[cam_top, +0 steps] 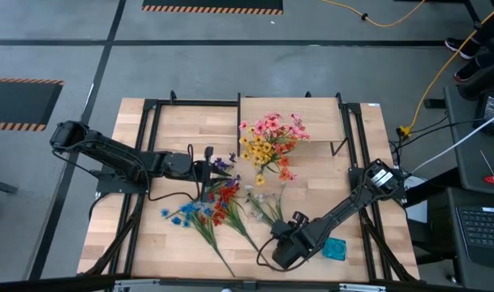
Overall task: Pick and place flowers into a vace then onto a shelf
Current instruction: Put the white flowers into the transparent vase
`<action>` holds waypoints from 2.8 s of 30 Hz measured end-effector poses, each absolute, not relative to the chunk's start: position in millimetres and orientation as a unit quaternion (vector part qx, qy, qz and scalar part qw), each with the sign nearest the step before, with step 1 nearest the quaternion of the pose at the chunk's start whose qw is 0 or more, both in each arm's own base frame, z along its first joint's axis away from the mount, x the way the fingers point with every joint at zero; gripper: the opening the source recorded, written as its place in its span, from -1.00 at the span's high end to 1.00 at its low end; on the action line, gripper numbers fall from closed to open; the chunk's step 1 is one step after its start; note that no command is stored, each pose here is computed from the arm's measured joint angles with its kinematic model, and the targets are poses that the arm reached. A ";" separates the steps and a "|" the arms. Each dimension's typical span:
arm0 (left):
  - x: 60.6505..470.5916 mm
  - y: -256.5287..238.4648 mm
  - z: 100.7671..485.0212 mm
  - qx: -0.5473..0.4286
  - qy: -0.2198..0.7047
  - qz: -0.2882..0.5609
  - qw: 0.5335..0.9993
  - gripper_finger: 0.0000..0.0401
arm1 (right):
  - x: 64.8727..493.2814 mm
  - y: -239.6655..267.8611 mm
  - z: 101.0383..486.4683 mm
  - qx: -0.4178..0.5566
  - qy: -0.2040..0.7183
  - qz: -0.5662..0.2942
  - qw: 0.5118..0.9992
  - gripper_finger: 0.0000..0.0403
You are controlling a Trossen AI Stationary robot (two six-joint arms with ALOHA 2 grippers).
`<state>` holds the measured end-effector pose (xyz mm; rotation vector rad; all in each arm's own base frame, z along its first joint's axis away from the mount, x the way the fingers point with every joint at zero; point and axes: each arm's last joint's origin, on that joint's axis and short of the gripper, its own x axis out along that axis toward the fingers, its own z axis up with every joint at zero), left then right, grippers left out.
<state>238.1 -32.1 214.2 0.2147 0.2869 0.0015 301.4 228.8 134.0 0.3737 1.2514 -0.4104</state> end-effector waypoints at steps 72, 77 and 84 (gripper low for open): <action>236.7 -31.8 210.3 0.098 0.164 0.001 0.982 0.83 | 317.5 225.1 132.0 0.195 0.648 -0.229 0.700 0.78; 236.7 -31.8 210.2 0.094 0.164 0.002 0.982 0.83 | 318.1 220.8 133.2 0.197 0.659 -0.229 0.688 0.94; 236.7 -31.8 210.2 0.095 0.164 0.002 0.982 0.83 | 311.2 219.4 144.1 0.202 0.661 -0.239 0.682 0.97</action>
